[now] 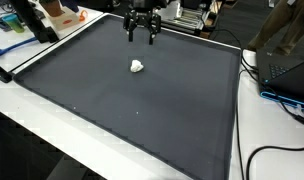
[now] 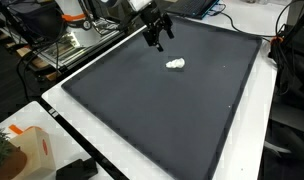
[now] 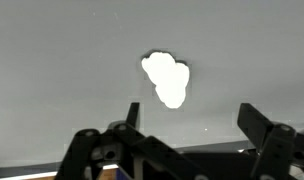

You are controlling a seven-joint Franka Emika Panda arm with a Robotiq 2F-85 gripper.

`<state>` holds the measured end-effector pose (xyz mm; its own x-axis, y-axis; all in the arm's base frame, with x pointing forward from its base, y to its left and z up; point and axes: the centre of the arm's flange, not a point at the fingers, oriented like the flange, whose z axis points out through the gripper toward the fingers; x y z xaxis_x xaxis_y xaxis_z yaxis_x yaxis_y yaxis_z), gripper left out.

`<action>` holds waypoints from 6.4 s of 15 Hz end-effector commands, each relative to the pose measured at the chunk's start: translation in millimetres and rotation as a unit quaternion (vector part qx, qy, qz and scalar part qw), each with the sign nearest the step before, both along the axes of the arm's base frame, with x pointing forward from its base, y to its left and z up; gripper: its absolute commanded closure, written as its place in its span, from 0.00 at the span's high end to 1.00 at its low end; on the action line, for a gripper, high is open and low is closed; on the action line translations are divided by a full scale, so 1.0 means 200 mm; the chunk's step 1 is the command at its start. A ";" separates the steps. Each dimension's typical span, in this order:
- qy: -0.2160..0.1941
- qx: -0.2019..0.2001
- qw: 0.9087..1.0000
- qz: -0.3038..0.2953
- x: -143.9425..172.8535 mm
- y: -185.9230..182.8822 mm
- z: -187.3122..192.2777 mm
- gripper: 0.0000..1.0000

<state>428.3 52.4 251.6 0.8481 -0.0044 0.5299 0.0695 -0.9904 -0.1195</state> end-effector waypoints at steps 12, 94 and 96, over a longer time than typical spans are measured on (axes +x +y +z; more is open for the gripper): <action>0.002 -0.030 1.000 0.008 0.00 -0.01 -0.06 1.00; 0.479 -0.071 0.872 -0.073 1.40 0.02 0.20 1.00; 0.486 -0.070 0.868 -0.075 1.44 0.01 0.16 1.00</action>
<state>690.0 56.3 293.2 0.9099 -0.1316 -0.3934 -0.1056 -0.9906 0.0873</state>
